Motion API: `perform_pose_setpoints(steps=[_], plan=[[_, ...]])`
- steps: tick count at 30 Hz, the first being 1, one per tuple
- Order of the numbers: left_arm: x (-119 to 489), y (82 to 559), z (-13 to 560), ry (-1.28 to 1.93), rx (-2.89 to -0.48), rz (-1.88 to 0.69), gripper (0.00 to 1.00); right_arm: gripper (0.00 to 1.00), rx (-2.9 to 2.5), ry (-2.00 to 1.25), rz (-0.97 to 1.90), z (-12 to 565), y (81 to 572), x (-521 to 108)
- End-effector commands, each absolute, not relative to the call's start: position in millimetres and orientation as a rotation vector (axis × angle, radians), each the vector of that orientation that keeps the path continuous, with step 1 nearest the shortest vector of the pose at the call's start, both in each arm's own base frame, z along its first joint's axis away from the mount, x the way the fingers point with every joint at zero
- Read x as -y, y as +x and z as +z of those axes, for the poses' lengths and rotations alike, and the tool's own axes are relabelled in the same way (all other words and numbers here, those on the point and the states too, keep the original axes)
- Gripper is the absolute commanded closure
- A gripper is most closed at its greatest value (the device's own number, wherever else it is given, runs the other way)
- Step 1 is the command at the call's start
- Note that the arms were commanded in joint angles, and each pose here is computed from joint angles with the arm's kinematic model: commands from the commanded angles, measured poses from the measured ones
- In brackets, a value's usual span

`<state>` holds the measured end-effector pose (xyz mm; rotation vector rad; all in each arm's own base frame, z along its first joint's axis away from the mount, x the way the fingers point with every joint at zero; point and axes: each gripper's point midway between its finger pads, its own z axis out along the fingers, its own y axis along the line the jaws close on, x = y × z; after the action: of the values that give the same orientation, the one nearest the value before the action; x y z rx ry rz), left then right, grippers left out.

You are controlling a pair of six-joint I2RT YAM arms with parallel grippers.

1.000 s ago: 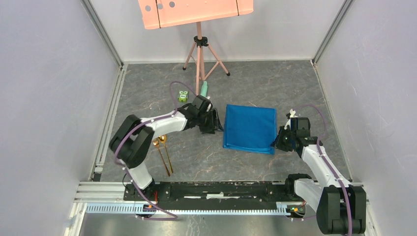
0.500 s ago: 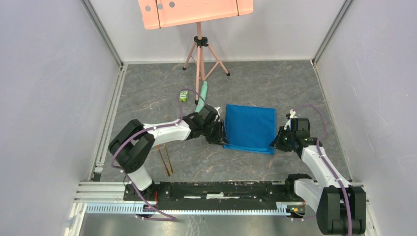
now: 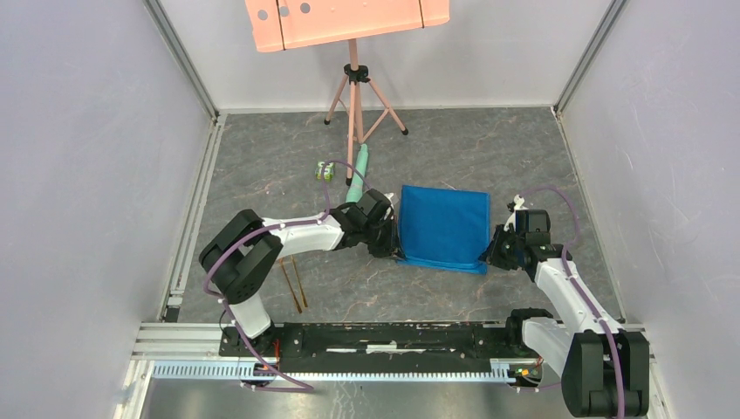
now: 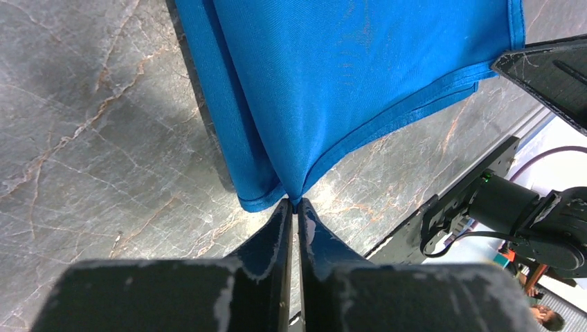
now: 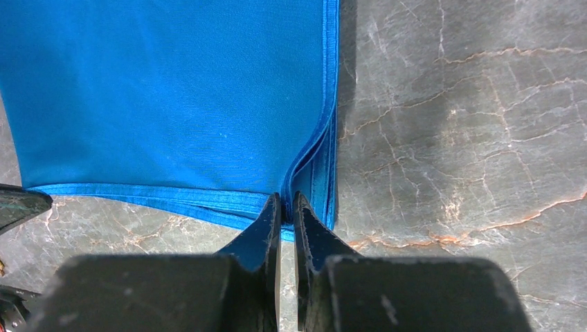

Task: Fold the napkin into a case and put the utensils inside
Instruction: Smooth out the square-folded napkin at the center of the board.

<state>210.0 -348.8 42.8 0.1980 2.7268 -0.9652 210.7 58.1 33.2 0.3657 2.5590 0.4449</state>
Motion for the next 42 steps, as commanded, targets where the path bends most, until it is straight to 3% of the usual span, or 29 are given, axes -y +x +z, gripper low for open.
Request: perform_pose_setpoints(steps=[1, 5, 17, 30, 33, 39, 42], plan=[[359, 220, 67, 0.217, -2.648, -1.010, 0.91, 1.00, -2.510, 0.327, 0.447, 54, 221, -58], [353, 216, 73, 0.218, -2.640, -1.008, 0.97, 1.00, -2.503, 0.313, 0.463, 60, 221, -60], [342, 208, 74, 0.208, -2.638, -0.999, 0.98, 1.00, -2.522, 0.313, 0.477, 55, 214, -62], [339, 195, 53, 0.201, -2.706, -1.021, 0.90, 0.99, -2.585, 0.340, 0.445, 33, 198, -58], [333, 189, 50, 0.225, -2.725, -1.000, 0.84, 0.94, -2.609, 0.336, 0.407, 29, 191, -54], [316, 177, 81, 0.347, -2.678, -0.983, 0.58, 0.65, -2.608, 0.252, 0.357, 50, 191, -48], [323, 180, 99, 0.380, -2.637, -1.026, 0.53, 0.54, -2.533, 0.193, 0.370, 69, 210, -50]])
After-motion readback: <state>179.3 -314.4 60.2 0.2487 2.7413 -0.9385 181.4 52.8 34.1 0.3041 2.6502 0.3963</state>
